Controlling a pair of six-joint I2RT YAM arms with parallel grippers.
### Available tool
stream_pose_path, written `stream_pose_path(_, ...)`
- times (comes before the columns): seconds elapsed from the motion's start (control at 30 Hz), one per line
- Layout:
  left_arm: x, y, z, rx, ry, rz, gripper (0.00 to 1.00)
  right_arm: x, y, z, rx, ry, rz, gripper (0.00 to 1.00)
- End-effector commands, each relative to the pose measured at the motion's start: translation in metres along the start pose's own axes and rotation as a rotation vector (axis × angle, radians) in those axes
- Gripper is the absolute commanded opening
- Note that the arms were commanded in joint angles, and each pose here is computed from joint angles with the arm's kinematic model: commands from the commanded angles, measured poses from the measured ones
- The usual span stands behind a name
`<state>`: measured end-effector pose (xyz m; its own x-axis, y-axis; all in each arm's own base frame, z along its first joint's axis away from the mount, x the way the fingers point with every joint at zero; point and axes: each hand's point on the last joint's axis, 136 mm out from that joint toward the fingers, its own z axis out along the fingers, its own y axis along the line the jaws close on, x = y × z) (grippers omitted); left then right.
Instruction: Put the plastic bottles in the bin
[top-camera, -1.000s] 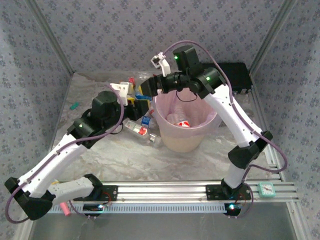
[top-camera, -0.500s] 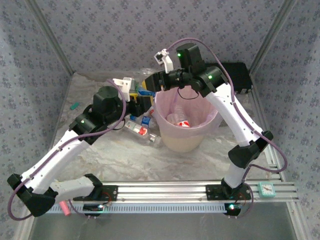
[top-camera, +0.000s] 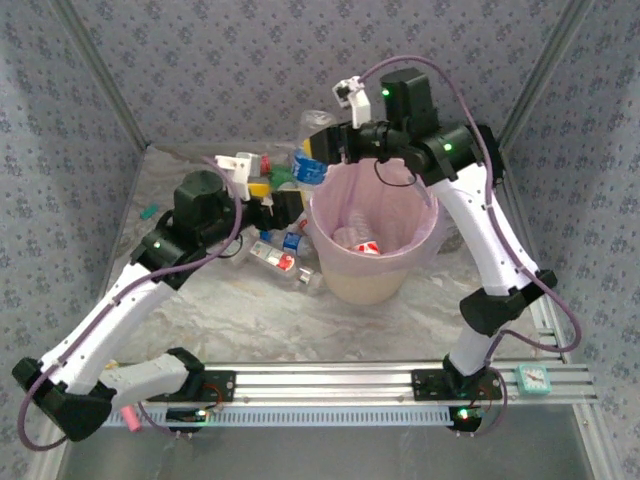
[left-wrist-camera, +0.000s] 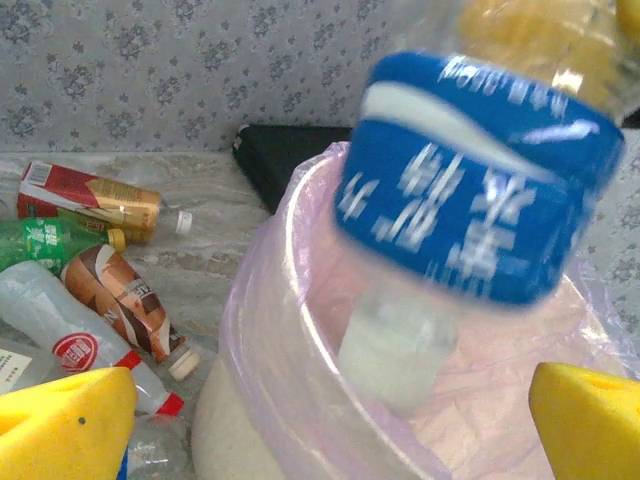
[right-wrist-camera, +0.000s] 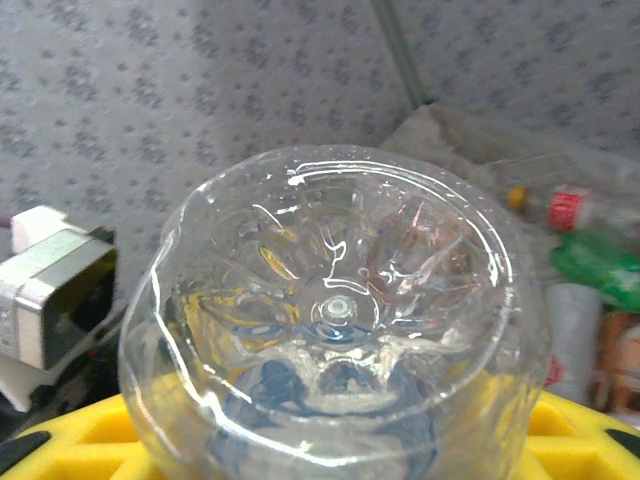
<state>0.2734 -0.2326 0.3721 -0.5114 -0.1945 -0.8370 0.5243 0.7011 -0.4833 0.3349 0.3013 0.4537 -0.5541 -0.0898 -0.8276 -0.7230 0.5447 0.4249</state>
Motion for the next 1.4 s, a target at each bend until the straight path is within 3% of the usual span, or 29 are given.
stream_pose_path(0.0,0.007,0.004,-0.013,0.035,-0.002,-0.037,1.00,-0.009,-0.016,-0.042,0.142,-0.048,-0.025,0.47)
stream_pose_path(0.23,0.065,0.088,-0.019,-0.242,0.126,-0.262,1.00,0.016,-0.055,-0.091,0.381,-0.025,-0.037,0.47)
stream_pose_path(0.33,0.093,0.129,-0.021,-0.338,0.111,-0.451,1.00,0.033,-0.069,-0.097,0.422,0.014,-0.012,0.45)
stream_pose_path(0.43,0.118,0.153,-0.015,-0.349,0.097,-0.640,0.98,0.051,-0.082,-0.092,0.453,0.073,0.003,0.45)
stream_pose_path(0.63,0.146,0.164,-0.004,-0.367,0.139,-0.782,0.97,0.101,-0.102,-0.062,0.493,0.239,0.023,0.44)
stream_pose_path(0.8,0.172,0.164,0.011,-0.307,0.153,-0.920,0.95,0.148,-0.125,-0.034,0.536,0.391,0.055,0.44)
stream_pose_path(1.13,0.201,0.161,0.031,-0.412,0.214,-0.967,1.00,0.215,-0.173,0.005,0.626,0.530,0.126,0.47)
stream_pose_path(1.27,0.207,0.164,0.035,-0.443,0.211,-0.996,1.00,0.232,-0.179,0.018,0.615,0.546,0.138,0.53)
stream_pose_path(1.37,0.214,0.162,0.041,-0.454,0.220,-1.014,1.00,0.235,-0.178,0.020,0.601,0.538,0.134,0.68)
